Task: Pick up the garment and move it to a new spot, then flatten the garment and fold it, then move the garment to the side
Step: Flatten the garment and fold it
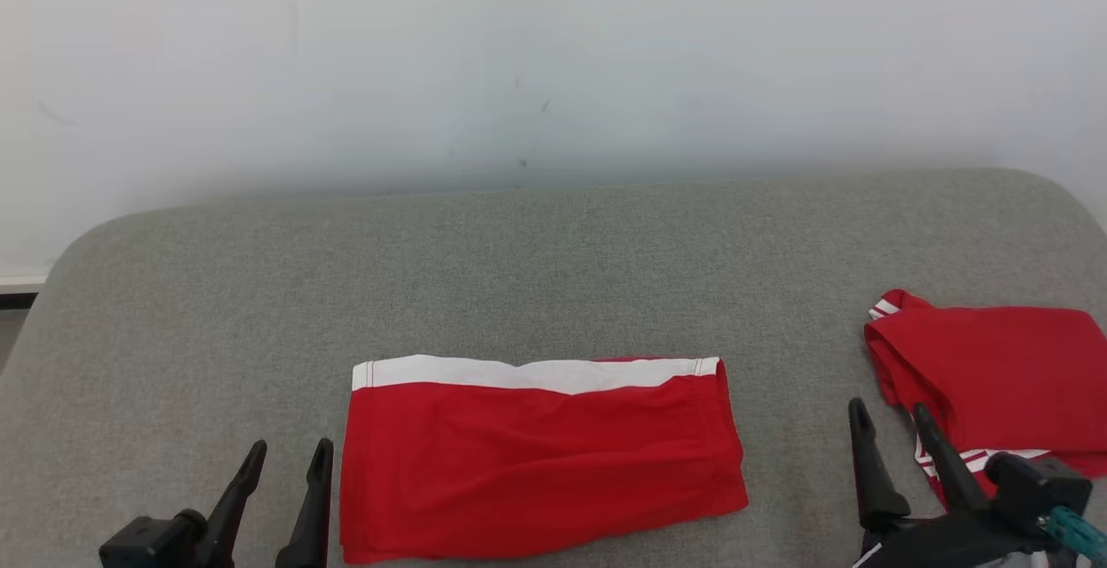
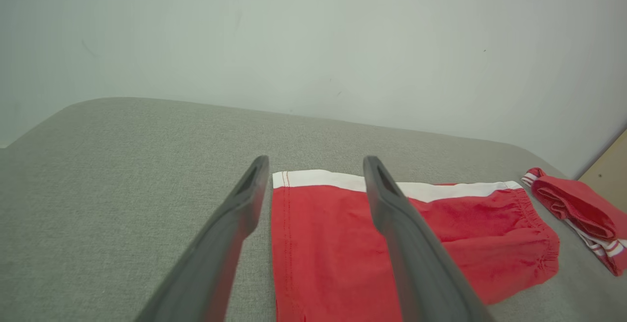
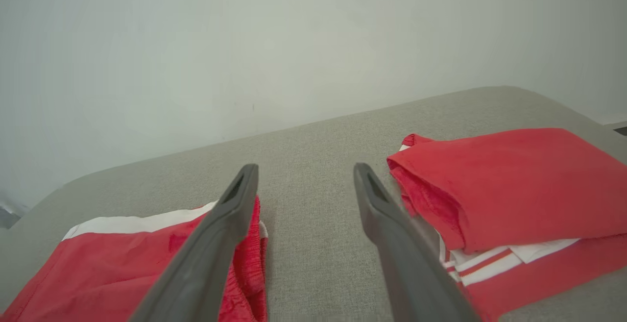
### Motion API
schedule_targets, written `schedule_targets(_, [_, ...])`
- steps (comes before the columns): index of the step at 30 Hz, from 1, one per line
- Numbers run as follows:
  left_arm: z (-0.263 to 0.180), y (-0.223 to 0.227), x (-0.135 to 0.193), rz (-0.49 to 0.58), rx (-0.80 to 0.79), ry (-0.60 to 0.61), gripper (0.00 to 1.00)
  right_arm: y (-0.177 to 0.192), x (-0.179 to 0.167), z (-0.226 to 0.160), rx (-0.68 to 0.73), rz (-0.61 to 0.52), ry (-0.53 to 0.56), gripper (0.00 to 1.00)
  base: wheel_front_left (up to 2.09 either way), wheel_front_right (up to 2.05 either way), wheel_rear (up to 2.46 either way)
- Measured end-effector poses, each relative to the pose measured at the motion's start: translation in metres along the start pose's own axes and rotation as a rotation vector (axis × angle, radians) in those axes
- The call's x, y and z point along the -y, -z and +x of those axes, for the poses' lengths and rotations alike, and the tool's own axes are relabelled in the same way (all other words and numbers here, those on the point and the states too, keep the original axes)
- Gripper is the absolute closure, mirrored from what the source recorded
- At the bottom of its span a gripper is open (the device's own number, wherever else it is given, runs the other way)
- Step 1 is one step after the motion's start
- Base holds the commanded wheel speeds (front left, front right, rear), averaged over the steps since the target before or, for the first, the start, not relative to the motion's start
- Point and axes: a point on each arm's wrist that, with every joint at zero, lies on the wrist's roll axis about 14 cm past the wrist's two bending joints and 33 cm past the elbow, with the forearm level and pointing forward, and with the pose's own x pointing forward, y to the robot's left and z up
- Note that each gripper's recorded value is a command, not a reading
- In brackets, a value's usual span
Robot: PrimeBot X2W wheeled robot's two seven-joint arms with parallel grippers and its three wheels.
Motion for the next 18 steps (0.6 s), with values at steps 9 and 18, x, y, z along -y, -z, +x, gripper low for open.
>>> schedule_targets(9, [-0.001, 0.014, 0.007, -0.019, -0.053, 0.015, 0.00, 0.024, -0.030, 0.026, -0.176, -0.080, -0.104, 0.00, 0.00, 0.00, 0.00])
schedule_targets(18, [-0.003, 0.022, 0.001, -0.027, -0.086, 0.000, 0.00, 0.067, -0.043, 0.041, -0.442, -0.147, -0.135, 0.00, 0.00, 0.00, 0.00])
